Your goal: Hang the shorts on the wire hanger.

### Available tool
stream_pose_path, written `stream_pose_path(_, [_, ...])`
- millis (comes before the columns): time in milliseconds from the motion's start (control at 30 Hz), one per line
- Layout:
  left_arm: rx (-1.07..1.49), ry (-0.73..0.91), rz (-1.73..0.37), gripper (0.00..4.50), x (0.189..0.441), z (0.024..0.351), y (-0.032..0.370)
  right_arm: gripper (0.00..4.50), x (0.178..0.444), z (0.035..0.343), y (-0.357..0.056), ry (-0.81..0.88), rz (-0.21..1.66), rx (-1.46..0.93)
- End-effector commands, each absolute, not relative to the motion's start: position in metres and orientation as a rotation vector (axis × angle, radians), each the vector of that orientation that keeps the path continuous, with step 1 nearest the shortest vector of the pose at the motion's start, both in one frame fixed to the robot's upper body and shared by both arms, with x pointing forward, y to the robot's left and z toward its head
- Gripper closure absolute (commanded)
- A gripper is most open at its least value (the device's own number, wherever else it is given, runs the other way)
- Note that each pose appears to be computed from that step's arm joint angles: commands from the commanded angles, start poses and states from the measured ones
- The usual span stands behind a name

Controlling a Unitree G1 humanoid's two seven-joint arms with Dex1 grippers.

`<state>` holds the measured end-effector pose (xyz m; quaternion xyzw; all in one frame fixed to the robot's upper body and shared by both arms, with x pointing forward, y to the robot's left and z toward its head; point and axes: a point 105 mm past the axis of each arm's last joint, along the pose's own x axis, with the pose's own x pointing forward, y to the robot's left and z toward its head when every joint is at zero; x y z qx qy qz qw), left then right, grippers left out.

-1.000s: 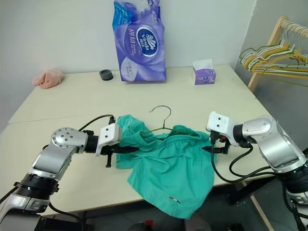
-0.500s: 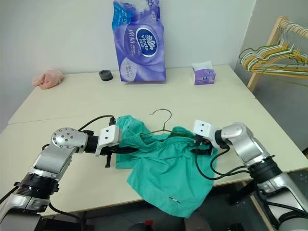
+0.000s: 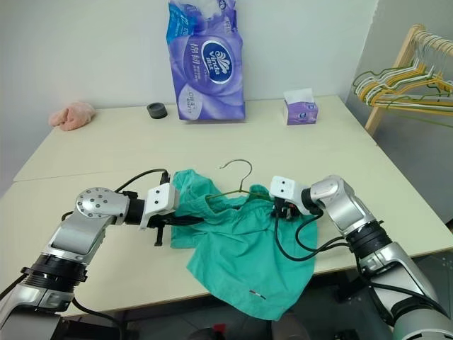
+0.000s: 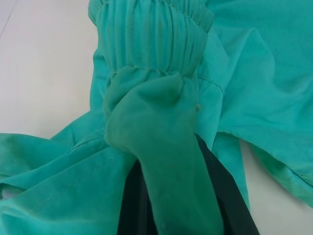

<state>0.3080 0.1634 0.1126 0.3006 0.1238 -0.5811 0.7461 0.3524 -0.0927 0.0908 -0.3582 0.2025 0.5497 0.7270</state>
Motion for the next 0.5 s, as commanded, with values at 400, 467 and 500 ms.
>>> stream_pose_path(400, [0.351, 0.182, -1.141, 2.30, 0.326, 0.151, 0.171, 4.50, 0.344, 0.125, -0.106, 0.374, 1.189, -0.803])
stream_pose_path(467, [0.303, 0.203, -1.102, 1.70, 0.331, 0.155, 0.184, 4.50, 0.343, 0.128, -0.111, 0.375, 1.176, -0.802])
stream_pose_path(500, [0.295, 0.212, -1.081, 1.40, 0.333, 0.156, 0.190, 4.50, 0.342, 0.129, -0.113, 0.375, 1.169, -0.801])
